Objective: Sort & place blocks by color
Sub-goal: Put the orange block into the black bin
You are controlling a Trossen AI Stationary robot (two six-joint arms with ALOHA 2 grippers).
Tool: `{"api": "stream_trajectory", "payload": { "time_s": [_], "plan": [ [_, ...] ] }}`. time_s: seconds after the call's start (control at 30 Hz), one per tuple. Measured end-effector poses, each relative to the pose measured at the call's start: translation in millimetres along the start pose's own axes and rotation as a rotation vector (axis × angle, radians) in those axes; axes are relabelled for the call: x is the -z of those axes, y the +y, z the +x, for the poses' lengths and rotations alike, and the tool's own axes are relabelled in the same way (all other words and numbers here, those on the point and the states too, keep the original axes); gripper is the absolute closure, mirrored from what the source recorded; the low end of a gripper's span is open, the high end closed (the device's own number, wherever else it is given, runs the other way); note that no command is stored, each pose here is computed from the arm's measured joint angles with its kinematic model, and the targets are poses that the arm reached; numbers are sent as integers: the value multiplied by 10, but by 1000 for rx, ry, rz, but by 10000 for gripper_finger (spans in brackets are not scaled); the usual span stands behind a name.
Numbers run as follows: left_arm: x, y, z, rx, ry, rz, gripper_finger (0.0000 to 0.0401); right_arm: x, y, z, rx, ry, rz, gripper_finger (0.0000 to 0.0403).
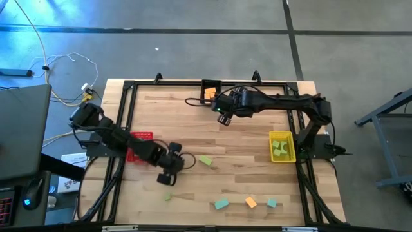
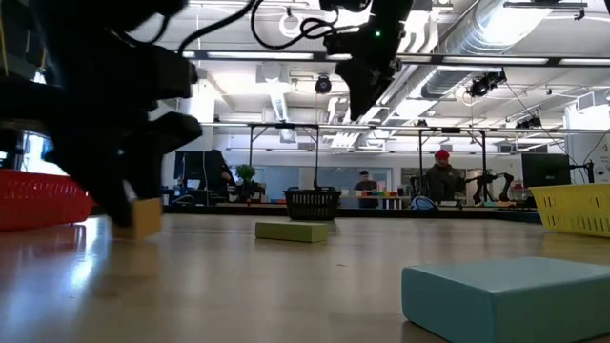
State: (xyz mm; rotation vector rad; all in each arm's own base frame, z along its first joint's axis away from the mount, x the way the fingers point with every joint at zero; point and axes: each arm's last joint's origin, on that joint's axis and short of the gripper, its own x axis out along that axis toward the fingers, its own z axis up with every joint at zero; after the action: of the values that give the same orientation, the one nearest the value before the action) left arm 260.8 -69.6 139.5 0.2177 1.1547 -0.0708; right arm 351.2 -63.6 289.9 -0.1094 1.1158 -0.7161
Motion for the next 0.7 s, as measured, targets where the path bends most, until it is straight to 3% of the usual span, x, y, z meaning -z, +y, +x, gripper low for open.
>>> {"api": "stream_trajectory", "payload": {
  "time_s": [0.3, 0.7],
  "plan": [
    [-76, 470, 0, -185, -63, 69, 293, 73, 199, -155, -73, 10, 45, 190],
    [-110, 1249, -43, -420, -180, -7, 291, 152, 432, -299, -86, -16, -2, 190]
  ]
}}
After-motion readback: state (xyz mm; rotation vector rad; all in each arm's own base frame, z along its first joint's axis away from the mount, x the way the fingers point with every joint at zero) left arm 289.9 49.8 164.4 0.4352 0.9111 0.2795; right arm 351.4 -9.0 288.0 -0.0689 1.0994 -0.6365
